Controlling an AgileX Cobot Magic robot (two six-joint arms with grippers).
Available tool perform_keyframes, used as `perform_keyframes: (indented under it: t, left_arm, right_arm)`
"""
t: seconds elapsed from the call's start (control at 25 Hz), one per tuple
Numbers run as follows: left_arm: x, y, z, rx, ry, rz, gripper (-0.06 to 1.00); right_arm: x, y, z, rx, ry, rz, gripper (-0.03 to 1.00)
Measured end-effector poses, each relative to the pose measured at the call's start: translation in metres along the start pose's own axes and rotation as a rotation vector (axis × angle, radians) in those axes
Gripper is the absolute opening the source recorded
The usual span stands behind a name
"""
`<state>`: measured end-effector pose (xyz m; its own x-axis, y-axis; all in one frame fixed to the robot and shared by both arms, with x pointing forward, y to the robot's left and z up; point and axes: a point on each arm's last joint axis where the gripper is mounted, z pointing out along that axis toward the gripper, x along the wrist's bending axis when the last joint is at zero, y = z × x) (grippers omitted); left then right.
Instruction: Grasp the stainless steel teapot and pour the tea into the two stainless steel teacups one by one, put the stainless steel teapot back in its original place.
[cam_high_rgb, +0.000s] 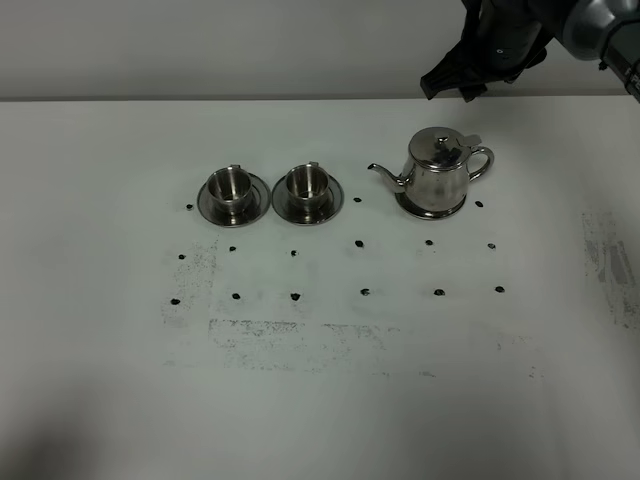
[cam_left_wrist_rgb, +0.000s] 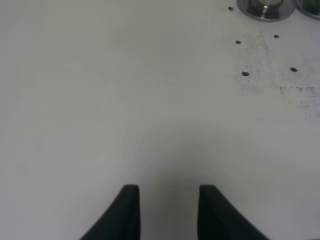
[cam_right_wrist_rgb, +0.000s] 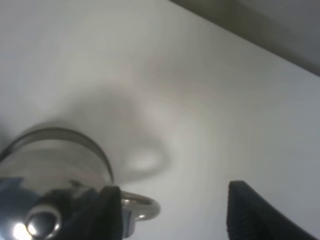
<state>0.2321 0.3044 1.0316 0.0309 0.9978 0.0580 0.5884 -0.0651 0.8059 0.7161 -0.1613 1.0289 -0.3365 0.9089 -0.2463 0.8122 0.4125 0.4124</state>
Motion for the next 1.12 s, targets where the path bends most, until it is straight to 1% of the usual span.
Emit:
perform_keyframes:
  t: [0.12, 0.2, 0.32, 0.4, 0.68, 0.92, 1.12]
  left_arm:
    - [0.000, 0.000, 0.000, 0.000, 0.000, 0.000, 0.28]
    - [0.000, 0.000, 0.000, 0.000, 0.000, 0.000, 0.28]
    - [0.000, 0.000, 0.000, 0.000, 0.000, 0.000, 0.28]
    - [0.000, 0.000, 0.000, 0.000, 0.000, 0.000, 0.28]
    - [0.000, 0.000, 0.000, 0.000, 0.000, 0.000, 0.28]
    - [0.000, 0.000, 0.000, 0.000, 0.000, 0.000, 0.28]
    - [0.000, 0.000, 0.000, 0.000, 0.000, 0.000, 0.28]
  right_arm:
    - [-0.006, -0.014, -0.012, -0.077, 0.021, 0.019, 0.48]
    - [-0.012, -0.024, -0.020, -0.161, 0.030, 0.041, 0.48]
    - [-0.020, -0.040, -0.013, -0.236, 0.041, 0.081, 0.48]
    - [-0.024, -0.048, -0.002, -0.259, 0.044, 0.105, 0.48]
    - [-0.020, -0.051, 0.033, -0.312, 0.068, 0.145, 0.48]
    - [-0.014, -0.055, 0.059, -0.294, 0.088, 0.165, 0.48]
    - [-0.012, -0.059, 0.067, -0.261, 0.096, 0.168, 0.48]
